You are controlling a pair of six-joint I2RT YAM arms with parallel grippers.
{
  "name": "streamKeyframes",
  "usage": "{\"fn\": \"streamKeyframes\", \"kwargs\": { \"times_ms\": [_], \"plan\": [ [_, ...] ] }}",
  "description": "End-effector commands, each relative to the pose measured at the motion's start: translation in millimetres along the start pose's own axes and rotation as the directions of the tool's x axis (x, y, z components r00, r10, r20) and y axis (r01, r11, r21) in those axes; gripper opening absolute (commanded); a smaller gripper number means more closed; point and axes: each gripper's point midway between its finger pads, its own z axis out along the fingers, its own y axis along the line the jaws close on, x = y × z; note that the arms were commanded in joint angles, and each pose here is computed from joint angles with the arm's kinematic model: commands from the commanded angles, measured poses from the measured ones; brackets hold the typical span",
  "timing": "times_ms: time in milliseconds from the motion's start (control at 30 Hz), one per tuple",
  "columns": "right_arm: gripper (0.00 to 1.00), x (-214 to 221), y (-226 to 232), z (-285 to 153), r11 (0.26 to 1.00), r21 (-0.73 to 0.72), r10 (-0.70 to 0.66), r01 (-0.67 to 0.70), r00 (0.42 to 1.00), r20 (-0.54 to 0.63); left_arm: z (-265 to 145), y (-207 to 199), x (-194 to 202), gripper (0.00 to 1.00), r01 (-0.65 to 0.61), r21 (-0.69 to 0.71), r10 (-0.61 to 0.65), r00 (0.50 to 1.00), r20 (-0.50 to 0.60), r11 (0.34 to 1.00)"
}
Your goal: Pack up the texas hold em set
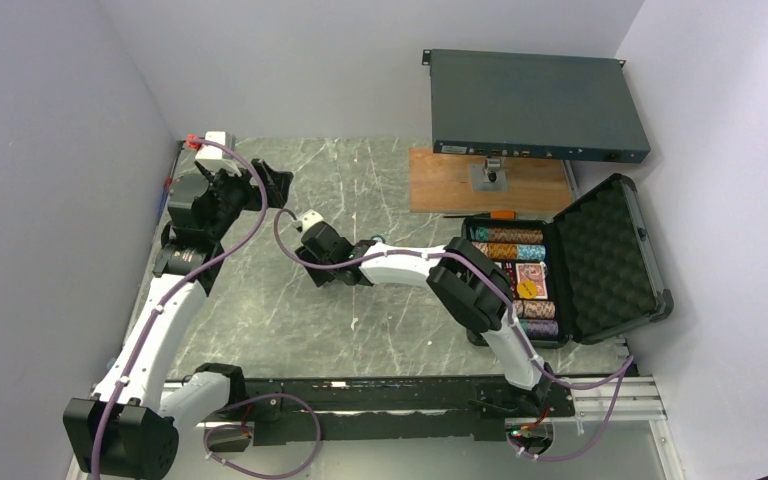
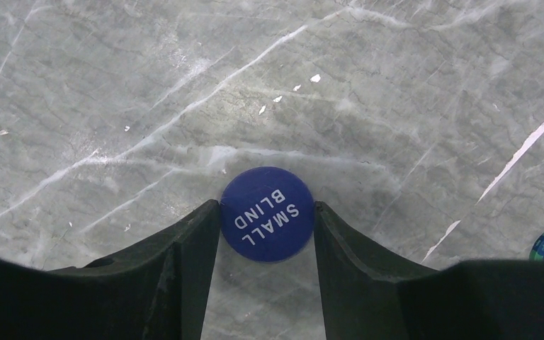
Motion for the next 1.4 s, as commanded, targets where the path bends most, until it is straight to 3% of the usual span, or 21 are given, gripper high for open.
{"fn": "streamKeyframes", "kwargs": {
  "times_ms": [0,500,1200,1367],
  "plan": [
    [0.5,47,-8,7,0.999,0.024,-0.032,0.036,0.99,-0.136,-3,-10,-27,0.99,-0.008,0.03,0.006,0.998,0.069,1.0],
    [0.4,13,-37,-24,0.988,0.15,-0.025,0.023,1.0,0.01,-2,-9,-27,0.99,-0.005,0.029,0.003,0.998,0.068,1.0],
    [0.38,16,-112,-101,0.936,0.346,0.032,-0.063,0.995,0.095,1,-10,-21,0.99,0.008,0.041,-0.01,0.999,0.051,0.999],
    [0.36,24,-148,-129,0.904,0.398,0.124,-0.157,0.986,0.108,2,-11,-19,0.99,0.02,0.05,-0.022,0.999,0.047,0.999]
  ]
}}
